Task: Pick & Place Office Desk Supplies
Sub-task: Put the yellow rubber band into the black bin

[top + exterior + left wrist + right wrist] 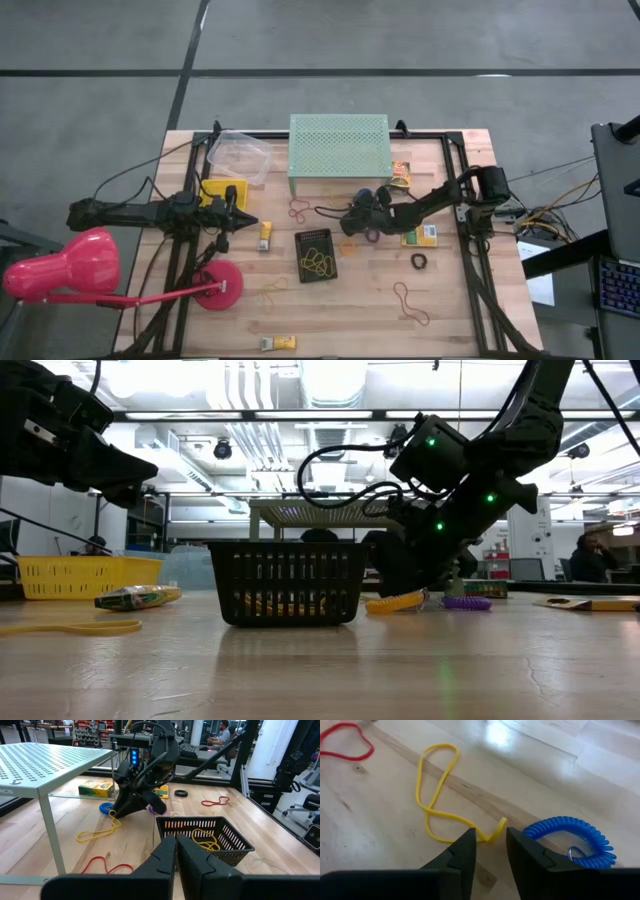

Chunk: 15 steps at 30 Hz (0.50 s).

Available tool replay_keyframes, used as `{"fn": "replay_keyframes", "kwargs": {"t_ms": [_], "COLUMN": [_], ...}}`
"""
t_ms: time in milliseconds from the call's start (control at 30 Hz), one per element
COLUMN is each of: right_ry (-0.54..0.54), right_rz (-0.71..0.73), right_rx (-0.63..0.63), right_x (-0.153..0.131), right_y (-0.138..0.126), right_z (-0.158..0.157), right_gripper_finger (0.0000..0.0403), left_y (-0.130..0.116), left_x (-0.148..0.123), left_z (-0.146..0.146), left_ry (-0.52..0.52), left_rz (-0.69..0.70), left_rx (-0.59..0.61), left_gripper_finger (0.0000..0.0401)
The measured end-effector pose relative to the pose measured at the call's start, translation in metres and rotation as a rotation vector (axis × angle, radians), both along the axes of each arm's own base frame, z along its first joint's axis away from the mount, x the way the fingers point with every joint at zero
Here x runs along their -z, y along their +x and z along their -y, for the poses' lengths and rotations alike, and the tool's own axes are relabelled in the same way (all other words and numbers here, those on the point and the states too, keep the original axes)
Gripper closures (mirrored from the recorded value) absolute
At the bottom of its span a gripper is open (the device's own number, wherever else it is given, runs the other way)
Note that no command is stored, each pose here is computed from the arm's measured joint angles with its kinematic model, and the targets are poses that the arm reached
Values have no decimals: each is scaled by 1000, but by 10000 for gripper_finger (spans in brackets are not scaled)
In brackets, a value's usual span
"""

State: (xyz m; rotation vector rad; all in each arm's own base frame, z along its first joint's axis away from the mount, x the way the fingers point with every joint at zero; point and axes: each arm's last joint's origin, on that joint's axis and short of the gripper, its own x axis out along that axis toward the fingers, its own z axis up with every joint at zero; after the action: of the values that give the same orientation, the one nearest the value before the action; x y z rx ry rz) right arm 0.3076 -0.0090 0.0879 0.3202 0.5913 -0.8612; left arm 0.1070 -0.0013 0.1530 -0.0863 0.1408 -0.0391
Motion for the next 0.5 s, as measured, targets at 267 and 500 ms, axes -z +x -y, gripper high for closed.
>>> {"fn": "replay_keyframes", "kwargs": {"t_ms": [267, 500], "right_ry": [-2, -3], "right_rz": [-3, 6], "right_rx": [-2, -2], "right_x": [0, -1], "right_y": [0, 1], "right_z": [0, 0], "right_gripper_finger": [388, 393], "left_y": [0, 0], "left_x": [0, 0], "left_z": [0, 0], "left_ry": [0, 0], "left_rz": [0, 0], "left_rx": [0, 0], "left_gripper_finger": [378, 378]}}
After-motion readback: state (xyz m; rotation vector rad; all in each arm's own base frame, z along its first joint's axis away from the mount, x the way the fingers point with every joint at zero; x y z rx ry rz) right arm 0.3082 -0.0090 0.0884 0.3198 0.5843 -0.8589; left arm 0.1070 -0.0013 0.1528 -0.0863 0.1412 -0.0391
